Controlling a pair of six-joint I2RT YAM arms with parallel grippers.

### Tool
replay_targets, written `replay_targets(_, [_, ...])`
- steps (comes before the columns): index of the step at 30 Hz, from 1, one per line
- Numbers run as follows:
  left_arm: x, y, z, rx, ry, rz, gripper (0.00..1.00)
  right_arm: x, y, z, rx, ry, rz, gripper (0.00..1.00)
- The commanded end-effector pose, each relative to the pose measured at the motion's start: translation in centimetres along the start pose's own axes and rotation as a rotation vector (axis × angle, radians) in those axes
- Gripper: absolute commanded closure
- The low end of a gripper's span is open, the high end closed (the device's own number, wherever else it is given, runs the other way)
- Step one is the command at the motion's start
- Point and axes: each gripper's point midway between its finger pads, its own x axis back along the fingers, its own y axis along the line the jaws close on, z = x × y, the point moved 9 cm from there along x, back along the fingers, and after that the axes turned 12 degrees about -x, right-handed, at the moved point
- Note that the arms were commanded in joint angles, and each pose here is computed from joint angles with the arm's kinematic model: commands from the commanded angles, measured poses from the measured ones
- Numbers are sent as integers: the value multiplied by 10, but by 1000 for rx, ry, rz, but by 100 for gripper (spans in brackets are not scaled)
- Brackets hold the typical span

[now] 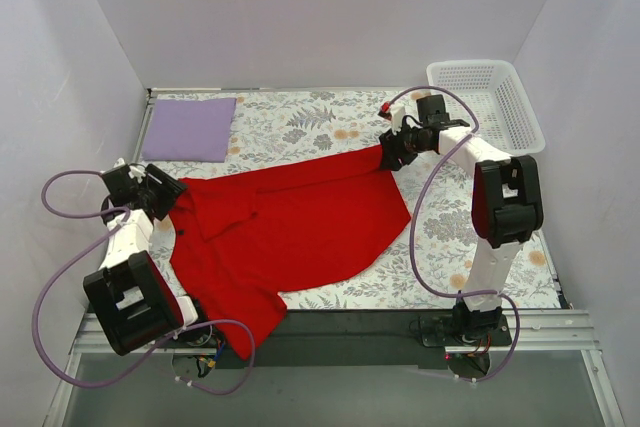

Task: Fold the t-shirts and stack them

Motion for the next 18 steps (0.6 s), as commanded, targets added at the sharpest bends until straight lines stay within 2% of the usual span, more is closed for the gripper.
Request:
replay_targets(1, [3,-4,1,-41,-21,46,43,1,-4,-11,-13,-23,11,42])
replay_targets(18, [5,-11,5,-80,-23,56,43,0,-20,-3,-76,-21,6,43])
